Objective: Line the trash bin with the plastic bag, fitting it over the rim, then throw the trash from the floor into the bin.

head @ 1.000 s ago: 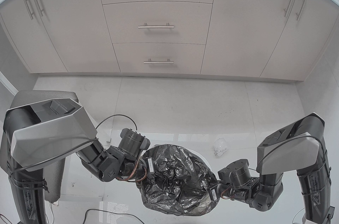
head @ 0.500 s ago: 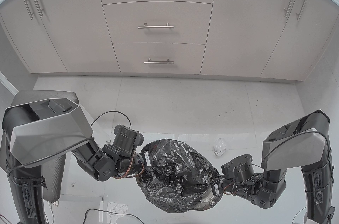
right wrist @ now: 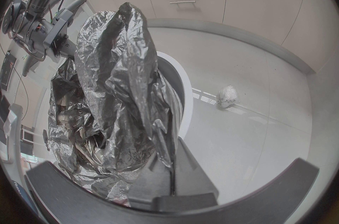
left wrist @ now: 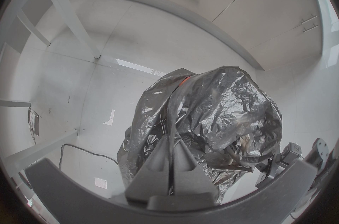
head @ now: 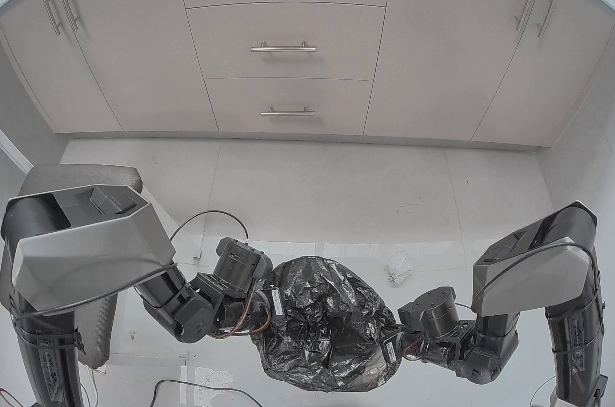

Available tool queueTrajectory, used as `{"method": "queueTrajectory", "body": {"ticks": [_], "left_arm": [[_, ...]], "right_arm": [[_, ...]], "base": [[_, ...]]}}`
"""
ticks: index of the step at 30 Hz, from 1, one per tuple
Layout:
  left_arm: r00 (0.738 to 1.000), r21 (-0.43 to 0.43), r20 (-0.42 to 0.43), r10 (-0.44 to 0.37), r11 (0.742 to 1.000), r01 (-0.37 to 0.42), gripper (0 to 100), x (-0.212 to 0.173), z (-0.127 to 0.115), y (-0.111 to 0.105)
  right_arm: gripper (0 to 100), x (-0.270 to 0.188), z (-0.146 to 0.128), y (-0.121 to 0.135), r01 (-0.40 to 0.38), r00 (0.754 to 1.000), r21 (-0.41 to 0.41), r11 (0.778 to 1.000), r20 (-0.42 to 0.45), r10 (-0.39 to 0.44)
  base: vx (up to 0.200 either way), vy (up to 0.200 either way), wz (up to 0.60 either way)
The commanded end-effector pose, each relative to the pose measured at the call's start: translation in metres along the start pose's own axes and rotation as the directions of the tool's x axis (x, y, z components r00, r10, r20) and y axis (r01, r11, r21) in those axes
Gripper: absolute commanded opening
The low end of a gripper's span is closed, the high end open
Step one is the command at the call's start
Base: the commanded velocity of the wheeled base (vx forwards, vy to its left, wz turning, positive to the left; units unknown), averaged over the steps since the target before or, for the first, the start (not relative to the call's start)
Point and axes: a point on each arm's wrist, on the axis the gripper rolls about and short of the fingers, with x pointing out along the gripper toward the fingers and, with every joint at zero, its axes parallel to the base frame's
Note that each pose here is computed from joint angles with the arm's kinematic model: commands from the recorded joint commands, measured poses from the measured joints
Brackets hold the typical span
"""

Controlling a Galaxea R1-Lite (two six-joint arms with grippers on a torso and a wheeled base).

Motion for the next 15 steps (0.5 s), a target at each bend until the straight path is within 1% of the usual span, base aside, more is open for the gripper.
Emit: {"method": "queueTrajectory", "body": {"ticks": [1,6,10,14,15], "left_arm": [[1.0,0.017,-0.018,-0.005,1.0,0.005,0,-0.007,-0.008,-0.003],[0.999,0.021,-0.046,0.021,1.0,-0.02,0,-0.009,-0.017,0.005],[0.997,0.03,-0.068,0.041,0.999,-0.039,0,-0.013,-0.026,0.01],[0.998,0.038,-0.061,0.019,0.999,-0.016,0,-0.027,-0.033,0.008],[0.999,0.038,-0.052,0.0,0.999,0.002,0,-0.035,-0.038,0.006]], "right_arm": [[0,-0.002,-0.005,0.006,-0.017,1.0,-0.016,1.0,-0.01,0.017],[0,-0.003,-0.01,0.011,-0.036,0.999,-0.037,0.999,0.014,0.037],[0,0.002,-0.016,0.012,-0.042,0.998,-0.041,0.998,0.053,0.044],[0,0.001,-0.017,0.011,-0.041,0.996,-0.056,0.998,0.072,0.045],[0,0.001,-0.017,0.012,-0.042,0.996,-0.058,0.997,0.076,0.046]], "base": [[0.0,0.0,0.0],[0.0,0.0,0.0],[0.0,0.0,0.0],[0.0,0.0,0.0],[0.0,0.0,0.0]]}}
